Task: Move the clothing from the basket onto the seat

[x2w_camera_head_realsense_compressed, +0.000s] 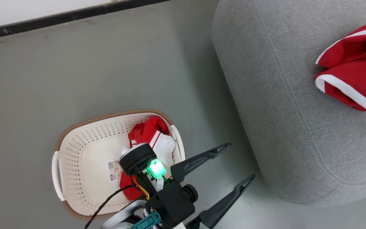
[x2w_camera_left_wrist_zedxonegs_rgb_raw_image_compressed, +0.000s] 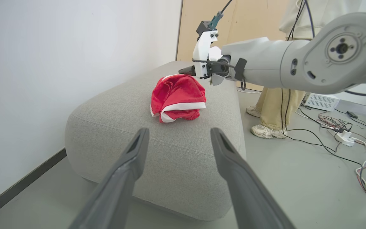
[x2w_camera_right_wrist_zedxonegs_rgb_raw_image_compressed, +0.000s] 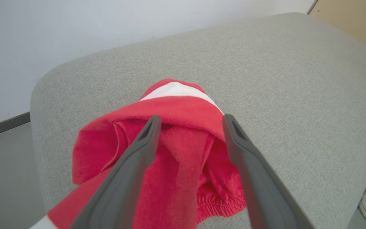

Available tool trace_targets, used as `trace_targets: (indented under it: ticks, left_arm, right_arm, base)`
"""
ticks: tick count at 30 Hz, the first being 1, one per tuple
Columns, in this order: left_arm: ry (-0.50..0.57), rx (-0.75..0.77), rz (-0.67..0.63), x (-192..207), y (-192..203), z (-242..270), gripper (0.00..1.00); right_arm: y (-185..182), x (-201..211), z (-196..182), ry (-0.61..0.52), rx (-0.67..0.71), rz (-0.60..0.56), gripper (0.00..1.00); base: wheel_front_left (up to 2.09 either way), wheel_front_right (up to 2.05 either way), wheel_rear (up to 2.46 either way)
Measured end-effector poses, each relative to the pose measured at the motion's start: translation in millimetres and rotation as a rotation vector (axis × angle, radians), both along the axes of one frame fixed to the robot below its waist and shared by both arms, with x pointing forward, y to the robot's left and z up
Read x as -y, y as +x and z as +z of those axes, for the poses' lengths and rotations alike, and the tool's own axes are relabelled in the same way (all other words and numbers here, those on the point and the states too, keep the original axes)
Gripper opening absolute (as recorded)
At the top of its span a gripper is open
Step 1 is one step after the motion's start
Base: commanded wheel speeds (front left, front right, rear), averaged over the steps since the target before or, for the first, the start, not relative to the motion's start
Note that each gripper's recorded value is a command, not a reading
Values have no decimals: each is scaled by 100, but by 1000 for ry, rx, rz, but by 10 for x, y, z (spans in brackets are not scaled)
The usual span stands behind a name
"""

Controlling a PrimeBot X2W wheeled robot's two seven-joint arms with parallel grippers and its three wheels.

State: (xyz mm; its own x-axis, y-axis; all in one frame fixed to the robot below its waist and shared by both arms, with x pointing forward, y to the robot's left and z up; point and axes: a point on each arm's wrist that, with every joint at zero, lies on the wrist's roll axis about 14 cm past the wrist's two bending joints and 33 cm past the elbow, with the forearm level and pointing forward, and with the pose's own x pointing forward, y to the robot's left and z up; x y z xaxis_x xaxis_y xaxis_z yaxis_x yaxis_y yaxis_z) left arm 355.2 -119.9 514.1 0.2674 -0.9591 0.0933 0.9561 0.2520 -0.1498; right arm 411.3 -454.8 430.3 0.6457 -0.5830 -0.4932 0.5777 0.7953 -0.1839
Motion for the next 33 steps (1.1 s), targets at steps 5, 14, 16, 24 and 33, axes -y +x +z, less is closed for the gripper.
trace_targets:
  ticks: [5, 14, 16, 24, 33]
  left_arm:
    - [-13, 15, 3, 11, -15, 59, 100]
    - [-41, 54, 59, -34, 36, 203, 100]
    - [-48, 65, 77, -60, 50, 240, 100]
    - [-47, 81, 155, -191, 74, 306, 100]
    - [-24, 110, 299, -483, 170, 344, 100]
  right_arm:
    - [166, 9, 285, -52, 79, 29, 100]
    - [417, -122, 708, -141, 203, 115, 100]
    - [471, -194, 758, -147, 221, 139, 100]
    - [706, -600, 938, -164, 296, 255, 100]
    - [878, -985, 1204, -180, 405, 355, 100]
  base:
    - [0, 0, 0]
    - [0, 0, 0]
    - [0, 0, 0]
    - [0, 0, 0]
    - [0, 0, 0]
